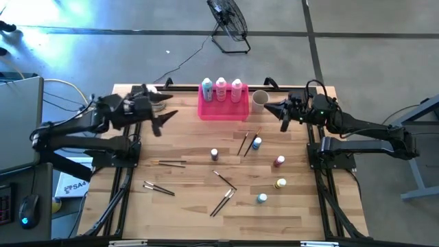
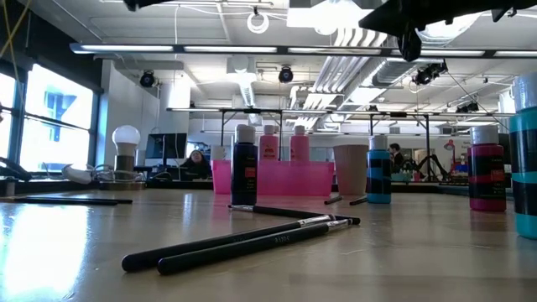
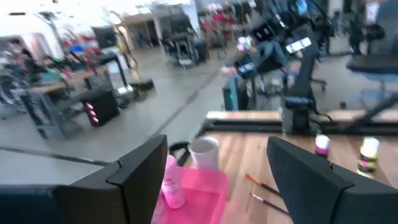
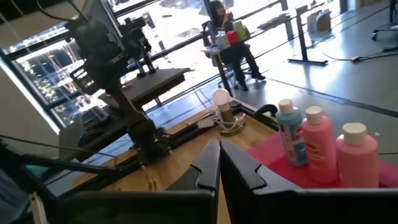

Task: Pick & Place Paint Supplies
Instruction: Put the small blue paint bottle into the pink bin

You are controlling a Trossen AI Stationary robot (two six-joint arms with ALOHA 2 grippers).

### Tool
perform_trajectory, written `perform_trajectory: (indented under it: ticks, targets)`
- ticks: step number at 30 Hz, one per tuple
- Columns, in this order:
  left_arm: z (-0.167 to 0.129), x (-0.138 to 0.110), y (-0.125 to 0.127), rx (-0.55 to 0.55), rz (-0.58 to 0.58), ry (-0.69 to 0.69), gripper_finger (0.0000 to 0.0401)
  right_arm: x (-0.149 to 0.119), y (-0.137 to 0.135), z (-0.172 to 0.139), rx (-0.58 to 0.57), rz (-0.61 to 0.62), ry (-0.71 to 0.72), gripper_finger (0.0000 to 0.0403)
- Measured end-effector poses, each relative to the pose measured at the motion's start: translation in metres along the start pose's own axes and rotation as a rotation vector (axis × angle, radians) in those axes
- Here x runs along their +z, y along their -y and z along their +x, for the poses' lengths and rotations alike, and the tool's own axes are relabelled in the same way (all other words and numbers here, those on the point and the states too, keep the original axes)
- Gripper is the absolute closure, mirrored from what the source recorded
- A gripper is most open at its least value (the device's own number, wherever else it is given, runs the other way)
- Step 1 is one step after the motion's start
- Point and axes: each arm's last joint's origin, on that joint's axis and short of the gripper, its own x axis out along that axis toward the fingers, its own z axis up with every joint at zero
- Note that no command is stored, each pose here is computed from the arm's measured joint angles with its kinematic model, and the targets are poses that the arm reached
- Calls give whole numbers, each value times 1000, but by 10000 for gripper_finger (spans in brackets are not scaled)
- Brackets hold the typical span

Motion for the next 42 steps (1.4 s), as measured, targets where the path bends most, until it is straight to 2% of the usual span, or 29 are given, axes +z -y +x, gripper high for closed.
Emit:
perform_trajectory:
  ticks: [7, 13, 19, 26, 33, 42]
  targets:
    - [-55, -17, -10, 31, -108, 104, 130, 0, 1, 0, -19, 0, 8, 398]
    - [-76, -25, -13, 14, -244, 129, 130, 0, 0, 0, 8, 0, -4, 398]
    - [-74, -28, -12, 15, -301, 96, 130, 0, 0, 0, 18, 0, -8, 398]
    - [-74, -28, -12, 17, -306, 98, 130, -2, -3, 0, 126, -7, -53, 398]
    - [-74, -28, -12, 17, -332, 99, 130, -2, -5, 0, 168, -7, -73, 398]
    - [-74, -28, -12, 16, -349, 99, 130, -2, -5, 0, 172, -7, -75, 398]
